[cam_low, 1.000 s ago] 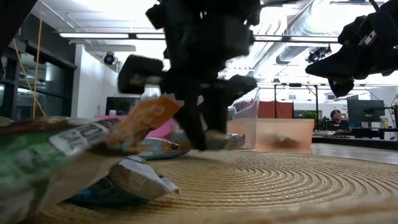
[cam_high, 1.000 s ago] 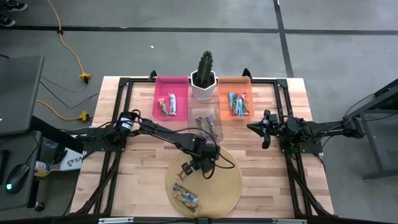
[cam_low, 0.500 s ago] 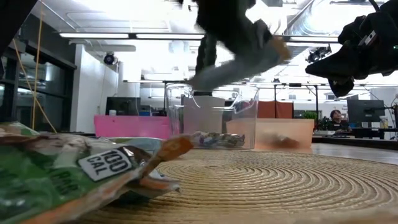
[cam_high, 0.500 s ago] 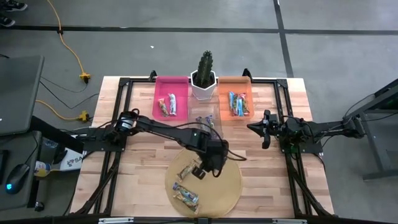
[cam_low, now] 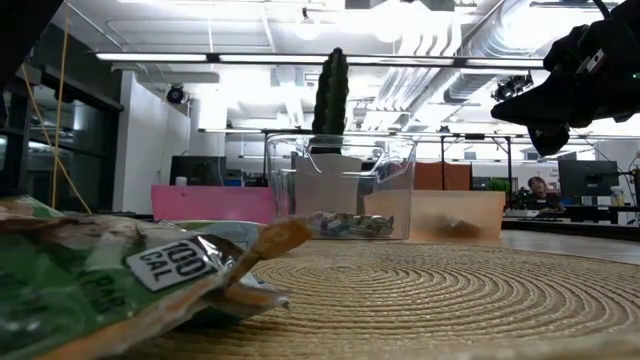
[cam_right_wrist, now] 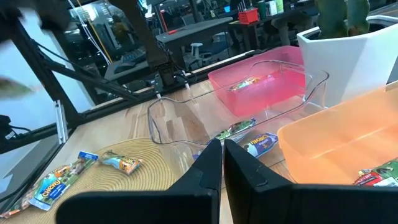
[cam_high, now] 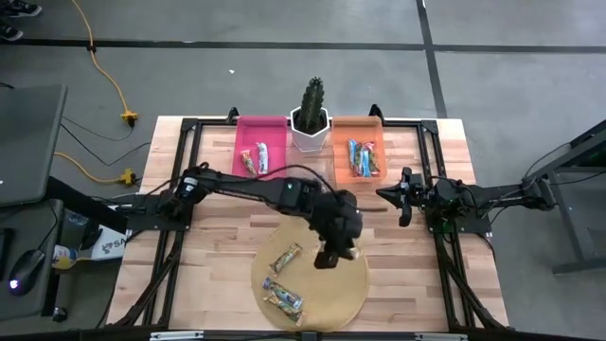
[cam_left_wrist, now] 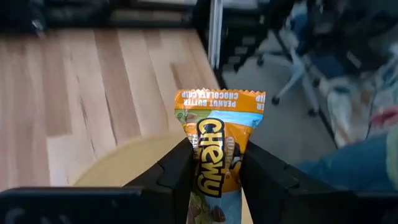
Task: Pick and place Granola Bars by type
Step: Put the yellow granola bar into the pink bin
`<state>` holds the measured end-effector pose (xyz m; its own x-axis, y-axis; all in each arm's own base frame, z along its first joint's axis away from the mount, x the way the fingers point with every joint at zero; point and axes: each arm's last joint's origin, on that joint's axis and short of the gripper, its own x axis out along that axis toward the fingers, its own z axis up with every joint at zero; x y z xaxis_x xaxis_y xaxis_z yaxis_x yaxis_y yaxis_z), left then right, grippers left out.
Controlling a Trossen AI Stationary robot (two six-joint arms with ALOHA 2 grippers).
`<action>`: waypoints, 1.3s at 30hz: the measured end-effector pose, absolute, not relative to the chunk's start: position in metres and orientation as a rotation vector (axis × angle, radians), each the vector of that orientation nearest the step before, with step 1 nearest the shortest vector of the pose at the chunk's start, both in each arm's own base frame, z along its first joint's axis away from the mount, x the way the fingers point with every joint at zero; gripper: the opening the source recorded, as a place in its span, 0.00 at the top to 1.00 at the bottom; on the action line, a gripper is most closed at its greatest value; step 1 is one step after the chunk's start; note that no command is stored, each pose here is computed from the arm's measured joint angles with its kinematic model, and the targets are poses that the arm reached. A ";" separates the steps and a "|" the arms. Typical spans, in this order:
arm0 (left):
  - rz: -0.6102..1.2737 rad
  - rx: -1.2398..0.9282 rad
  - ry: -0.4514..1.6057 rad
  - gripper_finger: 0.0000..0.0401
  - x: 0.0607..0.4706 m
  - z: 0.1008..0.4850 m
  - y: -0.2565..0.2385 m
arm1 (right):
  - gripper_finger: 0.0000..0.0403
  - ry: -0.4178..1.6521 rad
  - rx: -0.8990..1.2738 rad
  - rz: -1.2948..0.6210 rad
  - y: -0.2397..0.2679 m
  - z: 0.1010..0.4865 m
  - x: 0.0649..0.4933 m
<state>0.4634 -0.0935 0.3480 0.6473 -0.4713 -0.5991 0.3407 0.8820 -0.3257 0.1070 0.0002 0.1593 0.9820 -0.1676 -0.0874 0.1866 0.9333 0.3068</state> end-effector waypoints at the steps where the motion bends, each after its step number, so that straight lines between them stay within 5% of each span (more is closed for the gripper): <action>1: -0.458 -0.201 0.714 0.71 0.463 0.355 -0.091 | 1.00 0.060 0.319 -0.181 0.000 0.159 0.107; 15: -0.236 -0.300 0.548 0.71 0.420 0.437 0.002 | 1.00 0.061 0.320 -0.181 0.000 0.159 0.107; 29: 0.238 -0.205 0.422 0.71 0.310 0.513 0.055 | 1.00 0.063 0.320 -0.181 0.000 0.159 0.107; 39: 0.709 -0.111 0.445 0.71 0.255 0.527 0.061 | 1.00 0.063 0.320 -0.181 0.000 0.159 0.107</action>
